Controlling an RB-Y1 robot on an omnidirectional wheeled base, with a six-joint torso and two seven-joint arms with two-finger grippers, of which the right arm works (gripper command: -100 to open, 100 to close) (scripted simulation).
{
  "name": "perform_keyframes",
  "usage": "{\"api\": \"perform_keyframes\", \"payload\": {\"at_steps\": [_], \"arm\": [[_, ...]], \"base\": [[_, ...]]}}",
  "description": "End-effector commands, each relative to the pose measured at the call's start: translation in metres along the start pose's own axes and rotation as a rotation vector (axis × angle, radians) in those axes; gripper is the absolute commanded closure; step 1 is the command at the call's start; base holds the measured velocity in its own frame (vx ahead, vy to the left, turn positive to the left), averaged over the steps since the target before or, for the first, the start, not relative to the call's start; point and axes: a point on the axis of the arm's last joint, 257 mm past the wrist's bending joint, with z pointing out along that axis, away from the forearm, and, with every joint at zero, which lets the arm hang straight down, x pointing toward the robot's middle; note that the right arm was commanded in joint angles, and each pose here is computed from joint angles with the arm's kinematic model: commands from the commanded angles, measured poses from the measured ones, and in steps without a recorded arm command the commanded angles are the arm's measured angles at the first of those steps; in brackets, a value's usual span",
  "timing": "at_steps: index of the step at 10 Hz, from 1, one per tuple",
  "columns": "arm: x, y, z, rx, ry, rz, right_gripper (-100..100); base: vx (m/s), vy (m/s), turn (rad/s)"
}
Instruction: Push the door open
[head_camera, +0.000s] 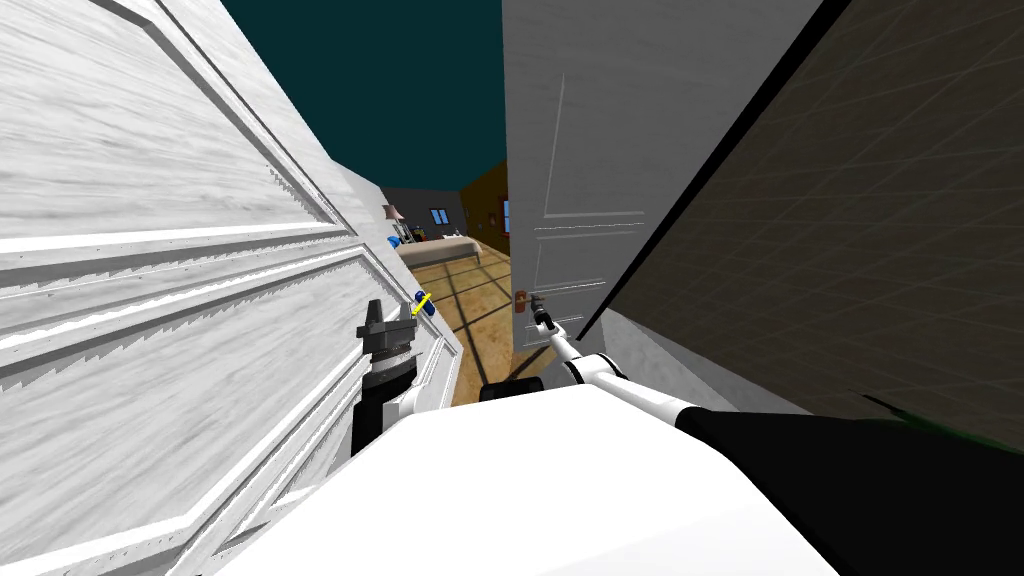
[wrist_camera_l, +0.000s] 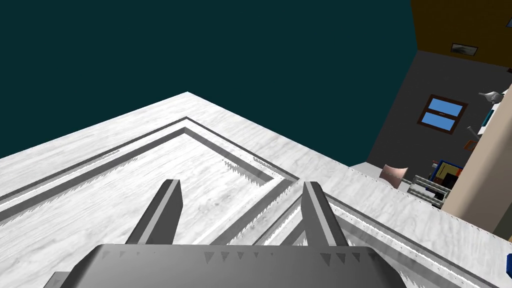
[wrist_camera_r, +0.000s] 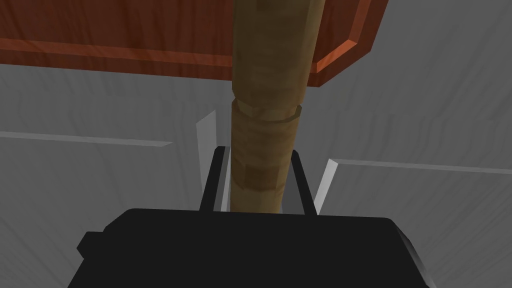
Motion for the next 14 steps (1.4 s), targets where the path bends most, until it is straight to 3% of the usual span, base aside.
{"api": "perform_keyframes", "payload": {"at_steps": [1,6,7,8,12,14], "arm": [[-0.008,0.004,0.0034,-0.009,-0.01,-0.003,100],[-0.025,0.002,0.0024,-0.006,-0.047,0.009,100],[-0.03,0.0,0.0008,-0.001,-0.053,0.005,100],[-0.043,0.005,0.002,-0.013,-0.084,-0.003,100],[-0.062,0.011,0.0028,-0.029,-0.138,-0.016,100],[-0.062,0.011,0.0028,-0.029,-0.138,-0.016,100]], "base": [[0.094,0.08,-0.044],[0.127,0.125,-0.057],[0.057,0.036,-0.039],[0.111,0.014,-0.043],[0.194,0.032,-0.033],[0.085,-0.008,0.004]]}}
